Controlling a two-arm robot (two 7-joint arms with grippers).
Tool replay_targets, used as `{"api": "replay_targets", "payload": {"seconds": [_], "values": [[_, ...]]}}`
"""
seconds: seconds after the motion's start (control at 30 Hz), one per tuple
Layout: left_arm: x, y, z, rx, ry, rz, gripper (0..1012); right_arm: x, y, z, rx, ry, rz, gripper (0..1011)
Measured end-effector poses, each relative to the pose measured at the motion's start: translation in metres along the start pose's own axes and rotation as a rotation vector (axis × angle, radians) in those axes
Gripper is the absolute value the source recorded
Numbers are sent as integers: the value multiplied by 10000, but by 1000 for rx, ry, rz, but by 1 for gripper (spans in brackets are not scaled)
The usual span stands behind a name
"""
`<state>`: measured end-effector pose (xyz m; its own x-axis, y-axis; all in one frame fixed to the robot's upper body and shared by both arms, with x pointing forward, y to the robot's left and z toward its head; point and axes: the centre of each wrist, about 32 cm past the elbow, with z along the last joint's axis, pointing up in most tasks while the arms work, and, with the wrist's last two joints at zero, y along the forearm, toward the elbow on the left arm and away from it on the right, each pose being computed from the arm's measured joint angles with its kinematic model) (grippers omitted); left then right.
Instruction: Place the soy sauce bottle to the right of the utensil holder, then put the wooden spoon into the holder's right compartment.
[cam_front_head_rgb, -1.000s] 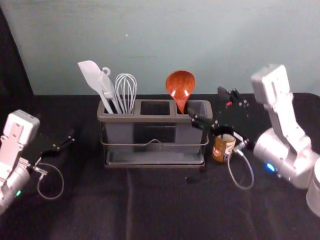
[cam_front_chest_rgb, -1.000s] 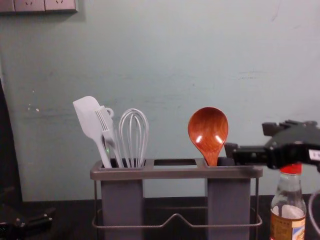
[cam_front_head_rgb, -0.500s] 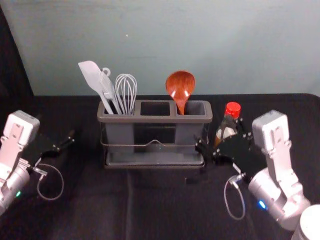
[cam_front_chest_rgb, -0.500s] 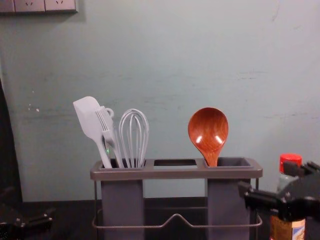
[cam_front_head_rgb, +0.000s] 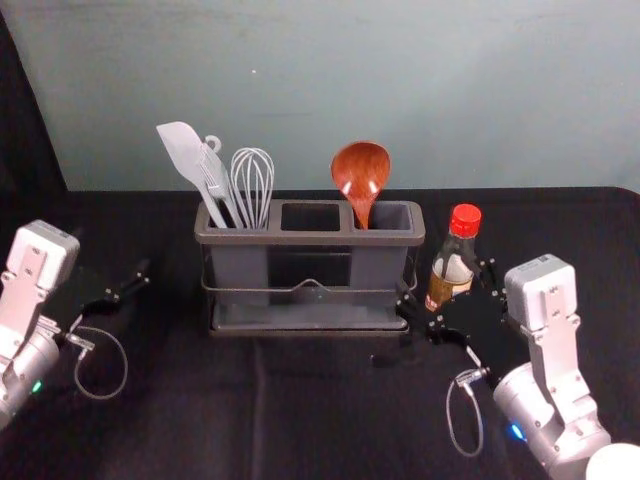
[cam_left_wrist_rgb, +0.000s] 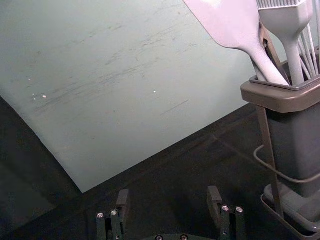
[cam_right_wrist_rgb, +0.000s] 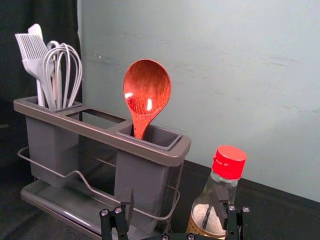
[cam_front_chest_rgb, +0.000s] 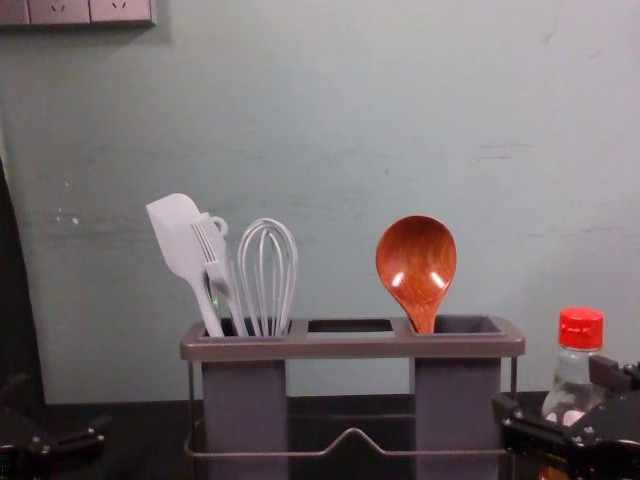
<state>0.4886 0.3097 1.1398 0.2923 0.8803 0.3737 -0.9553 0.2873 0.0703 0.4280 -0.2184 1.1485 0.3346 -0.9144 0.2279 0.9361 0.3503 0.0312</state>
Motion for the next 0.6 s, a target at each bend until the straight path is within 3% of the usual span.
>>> {"api": "replay_targets", "payload": {"seconds": [0.6], "values": [[0, 0, 0, 0, 0, 0, 1011, -12, -1, -4, -13, 1, -22, 1004]]}}
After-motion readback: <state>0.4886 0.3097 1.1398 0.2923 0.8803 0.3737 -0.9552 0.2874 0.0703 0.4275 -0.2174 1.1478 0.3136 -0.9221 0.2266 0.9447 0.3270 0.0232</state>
